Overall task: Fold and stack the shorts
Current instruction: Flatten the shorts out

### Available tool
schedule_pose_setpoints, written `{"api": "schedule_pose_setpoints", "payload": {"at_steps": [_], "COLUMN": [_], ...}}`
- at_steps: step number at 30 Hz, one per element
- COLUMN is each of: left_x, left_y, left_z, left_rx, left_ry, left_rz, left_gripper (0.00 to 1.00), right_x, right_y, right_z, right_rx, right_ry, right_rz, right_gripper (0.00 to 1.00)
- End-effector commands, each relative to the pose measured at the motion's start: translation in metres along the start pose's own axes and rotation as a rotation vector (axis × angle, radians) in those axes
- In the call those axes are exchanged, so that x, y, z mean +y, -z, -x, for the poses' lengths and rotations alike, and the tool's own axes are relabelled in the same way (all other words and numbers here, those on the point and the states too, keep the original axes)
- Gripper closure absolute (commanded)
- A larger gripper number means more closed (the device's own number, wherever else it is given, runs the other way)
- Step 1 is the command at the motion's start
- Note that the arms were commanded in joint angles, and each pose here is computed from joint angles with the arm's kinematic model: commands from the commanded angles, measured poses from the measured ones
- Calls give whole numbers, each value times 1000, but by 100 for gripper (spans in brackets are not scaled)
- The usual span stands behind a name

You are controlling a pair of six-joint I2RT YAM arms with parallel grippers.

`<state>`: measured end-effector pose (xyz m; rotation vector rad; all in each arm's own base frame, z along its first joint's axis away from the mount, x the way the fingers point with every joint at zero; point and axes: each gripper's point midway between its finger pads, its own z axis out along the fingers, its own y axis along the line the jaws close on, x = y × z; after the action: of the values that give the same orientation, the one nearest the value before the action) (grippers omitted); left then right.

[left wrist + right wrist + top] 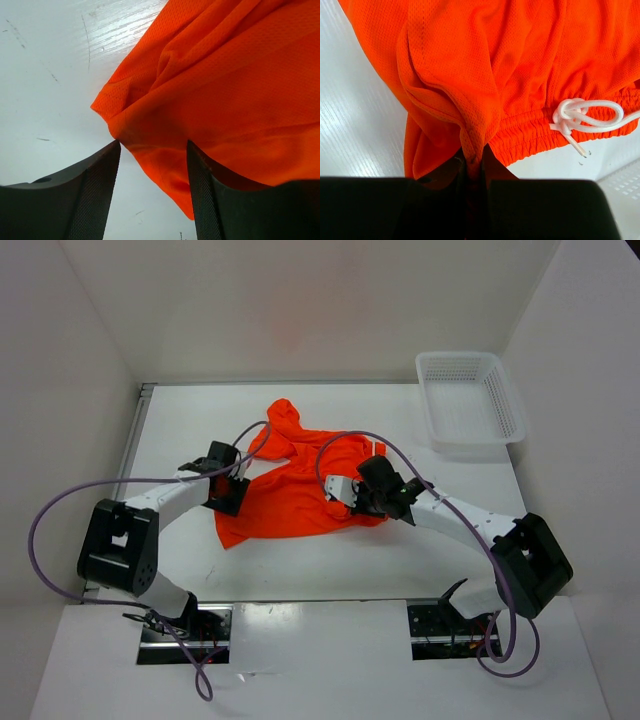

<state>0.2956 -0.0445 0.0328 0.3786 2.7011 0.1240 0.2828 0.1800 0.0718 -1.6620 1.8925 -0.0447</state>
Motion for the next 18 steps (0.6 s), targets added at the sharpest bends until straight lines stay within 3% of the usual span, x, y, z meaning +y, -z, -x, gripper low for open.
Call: {"api": "schedule_pose_setpoints", "payload": {"at_steps": [1, 12, 18], "left_x": [3, 2, 11], "left_y": [-14, -19, -10], "left_z": [-1, -4, 9], "left_rx": [9, 51, 32], "left_ry": [2, 5, 16], "left_rz": [17, -1, 27], "left_gripper": [37, 80, 80], "right_x": [-4, -4, -6], "right_y": [3, 2, 2], "right_z": [11, 11, 10], "right_rx": [-64, -58, -51], "right_ry": [-24, -33, -24], "right_rz": [-22, -15, -21], "right_gripper": [100, 100, 100]}}
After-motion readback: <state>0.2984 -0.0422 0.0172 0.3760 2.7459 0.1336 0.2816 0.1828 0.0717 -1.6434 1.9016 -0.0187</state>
